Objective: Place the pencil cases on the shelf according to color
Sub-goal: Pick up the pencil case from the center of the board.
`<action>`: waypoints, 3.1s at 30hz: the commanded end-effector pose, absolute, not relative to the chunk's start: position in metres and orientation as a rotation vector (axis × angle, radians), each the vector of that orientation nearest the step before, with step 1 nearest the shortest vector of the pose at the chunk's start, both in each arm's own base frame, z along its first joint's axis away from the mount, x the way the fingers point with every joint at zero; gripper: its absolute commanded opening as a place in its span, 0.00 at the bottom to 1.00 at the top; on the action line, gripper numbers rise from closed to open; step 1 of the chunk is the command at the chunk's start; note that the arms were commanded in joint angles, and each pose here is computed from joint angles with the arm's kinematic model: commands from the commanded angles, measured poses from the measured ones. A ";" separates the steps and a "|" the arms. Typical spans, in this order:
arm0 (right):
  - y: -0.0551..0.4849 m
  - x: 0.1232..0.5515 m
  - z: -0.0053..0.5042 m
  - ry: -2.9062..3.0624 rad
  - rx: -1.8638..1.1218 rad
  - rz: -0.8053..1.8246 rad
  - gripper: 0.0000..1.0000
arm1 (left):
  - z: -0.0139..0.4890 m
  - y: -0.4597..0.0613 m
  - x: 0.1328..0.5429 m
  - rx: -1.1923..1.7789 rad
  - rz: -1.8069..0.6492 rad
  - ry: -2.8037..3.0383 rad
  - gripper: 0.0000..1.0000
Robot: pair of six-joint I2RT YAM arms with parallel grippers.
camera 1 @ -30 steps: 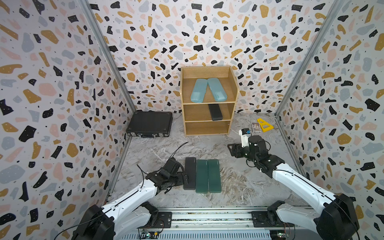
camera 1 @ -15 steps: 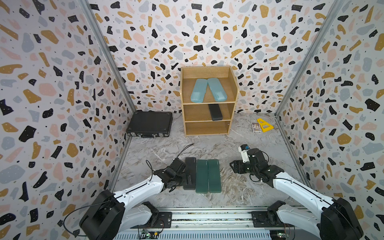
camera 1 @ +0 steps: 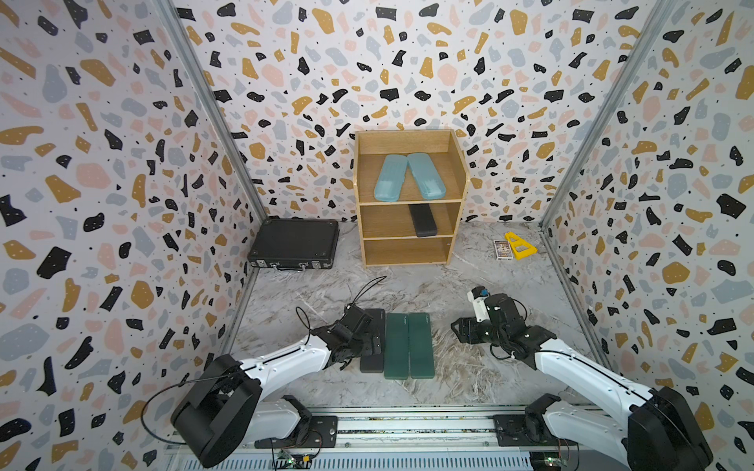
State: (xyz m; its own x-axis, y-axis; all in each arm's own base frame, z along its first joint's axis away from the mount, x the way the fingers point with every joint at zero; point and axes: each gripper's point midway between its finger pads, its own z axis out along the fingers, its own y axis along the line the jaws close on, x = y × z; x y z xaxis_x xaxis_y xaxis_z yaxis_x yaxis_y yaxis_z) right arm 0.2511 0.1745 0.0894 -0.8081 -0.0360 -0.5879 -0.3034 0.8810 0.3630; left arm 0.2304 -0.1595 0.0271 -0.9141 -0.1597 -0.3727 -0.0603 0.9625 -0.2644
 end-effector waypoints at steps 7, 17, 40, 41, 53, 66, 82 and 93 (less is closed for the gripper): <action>0.181 0.252 0.083 2.469 -0.267 0.628 0.73 | 0.002 -0.111 0.219 -0.223 -0.013 2.806 1.00; 0.176 0.245 0.072 2.494 -0.268 0.611 0.73 | 0.062 -0.159 0.242 -0.090 -0.427 2.668 1.00; 0.148 0.214 0.051 2.502 -0.145 0.580 0.73 | 0.020 -0.182 0.244 0.060 -0.337 2.832 1.00; 0.145 0.214 0.052 2.501 -0.143 0.568 0.73 | 0.017 -0.180 0.243 0.059 -0.317 2.844 1.00; 0.151 0.213 0.051 2.506 -0.173 0.593 0.73 | 0.000 -0.136 0.229 -0.005 -0.031 2.875 1.00; 0.152 0.212 0.052 2.507 -0.178 0.606 0.73 | 0.067 -0.145 0.228 -0.033 -0.185 2.796 1.00; 0.157 0.212 0.054 2.488 -0.199 0.643 0.73 | 0.072 -0.142 0.185 -0.100 -0.356 2.762 1.00; 0.156 0.213 0.055 2.481 -0.196 0.638 0.74 | 0.041 -0.158 0.185 -0.045 -0.245 2.825 0.99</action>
State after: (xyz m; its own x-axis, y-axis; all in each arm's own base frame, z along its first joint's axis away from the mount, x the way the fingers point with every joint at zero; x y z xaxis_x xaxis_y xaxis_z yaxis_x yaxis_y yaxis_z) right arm 0.2114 0.1548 0.0514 -0.8397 0.0032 -0.5431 -0.2551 0.8804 0.3997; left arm 0.1795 -0.1575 0.0428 -0.9618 -0.0395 -0.2709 0.0117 0.9828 -0.1846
